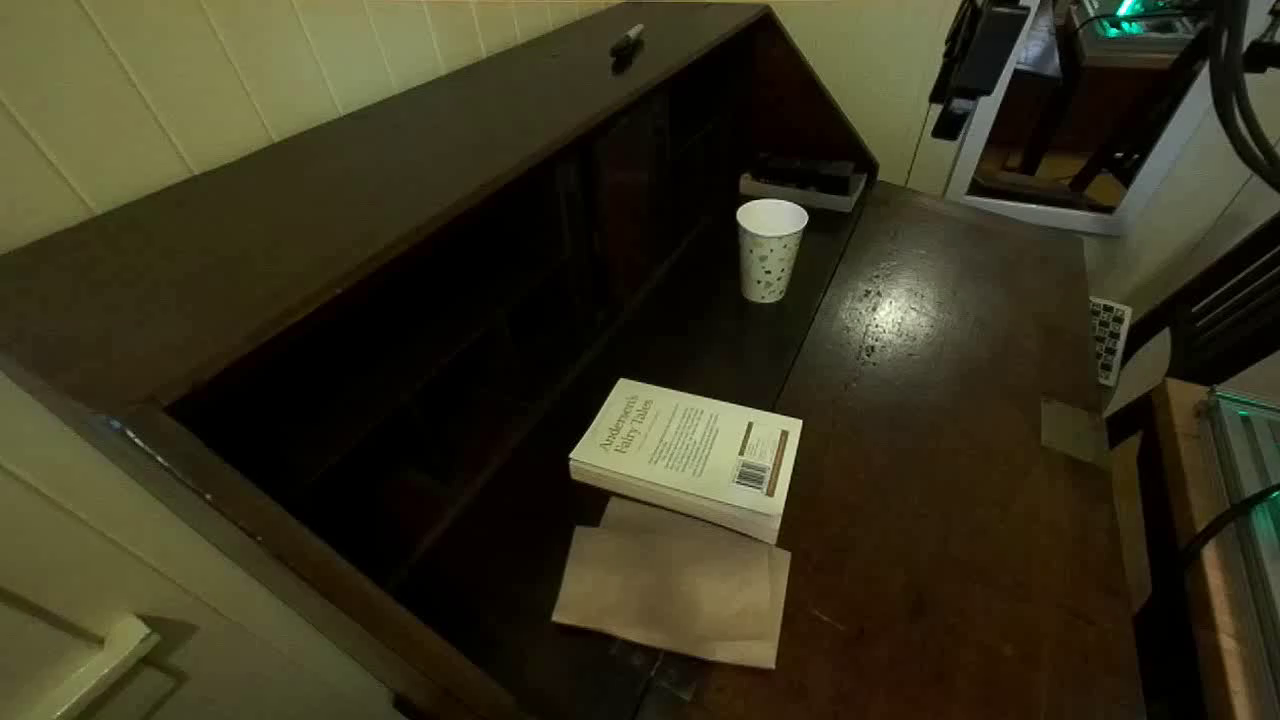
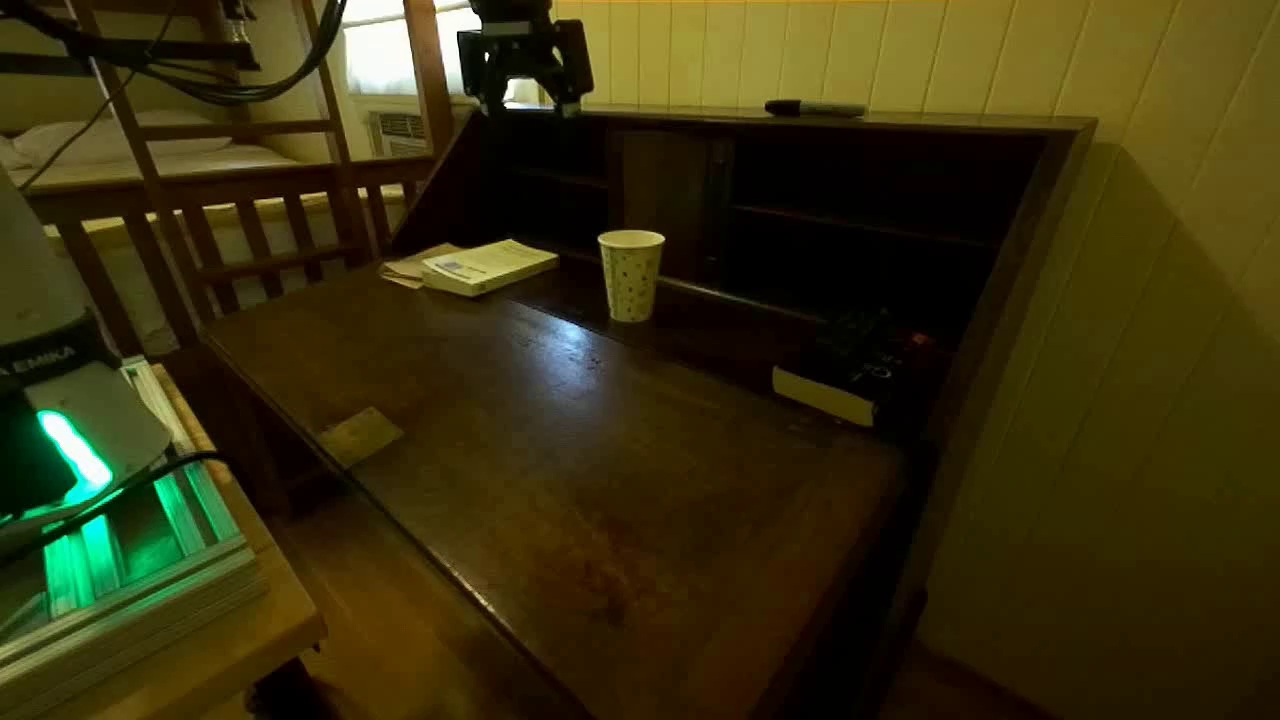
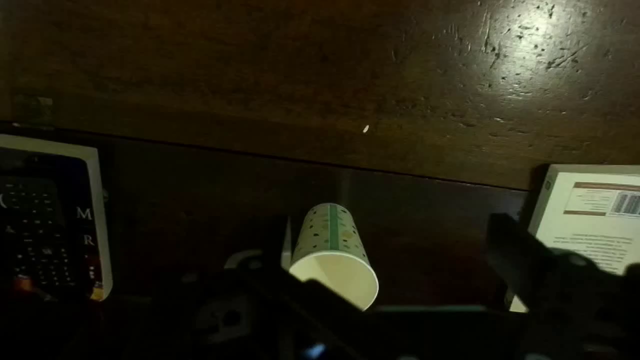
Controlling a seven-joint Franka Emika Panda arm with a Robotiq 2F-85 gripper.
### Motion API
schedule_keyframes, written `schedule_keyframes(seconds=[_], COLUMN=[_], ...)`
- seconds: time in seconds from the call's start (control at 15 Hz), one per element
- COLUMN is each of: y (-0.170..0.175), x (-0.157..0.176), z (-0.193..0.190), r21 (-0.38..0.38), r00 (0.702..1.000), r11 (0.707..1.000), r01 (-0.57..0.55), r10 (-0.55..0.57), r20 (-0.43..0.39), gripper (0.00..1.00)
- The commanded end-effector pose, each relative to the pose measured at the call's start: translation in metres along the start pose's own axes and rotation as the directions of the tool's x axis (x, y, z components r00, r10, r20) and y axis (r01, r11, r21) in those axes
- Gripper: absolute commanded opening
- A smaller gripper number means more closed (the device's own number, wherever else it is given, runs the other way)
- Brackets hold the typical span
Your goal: Place the coffee cup upside down on top of the cabinet.
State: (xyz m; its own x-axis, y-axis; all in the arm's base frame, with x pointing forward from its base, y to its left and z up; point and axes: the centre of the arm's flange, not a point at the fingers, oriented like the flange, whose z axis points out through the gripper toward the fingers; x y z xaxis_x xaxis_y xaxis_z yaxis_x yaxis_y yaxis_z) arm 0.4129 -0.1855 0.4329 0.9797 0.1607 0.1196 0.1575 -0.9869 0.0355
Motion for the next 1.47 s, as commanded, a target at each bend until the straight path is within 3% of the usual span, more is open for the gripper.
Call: schedule_keyframes(seconds=[0.0,0.4,0.67,0.93,1.2,1.4], y=[0.0,0.0,0.022,0.053,0.085,0.109], x=[0.0,0.0,0.017,0.034,0.058,0.075], z=[0.0,0.0,0.012,0.027,0.044,0.062], r21=[0.0,0.0,0.01,0.083,0.138,0.137], r00=[1.0,1.0,0.973,0.914,0.844,0.783], r11=[1.0,1.0,0.975,0.92,0.844,0.782], r01=[0.0,0.0,-0.224,-0.384,-0.519,-0.608], r10=[0.0,0.0,0.223,0.366,0.481,0.563], r20=[0.0,0.0,0.065,0.175,0.238,0.264], gripper=[1.0,1.0,1.0,1.0,1.0,1.0])
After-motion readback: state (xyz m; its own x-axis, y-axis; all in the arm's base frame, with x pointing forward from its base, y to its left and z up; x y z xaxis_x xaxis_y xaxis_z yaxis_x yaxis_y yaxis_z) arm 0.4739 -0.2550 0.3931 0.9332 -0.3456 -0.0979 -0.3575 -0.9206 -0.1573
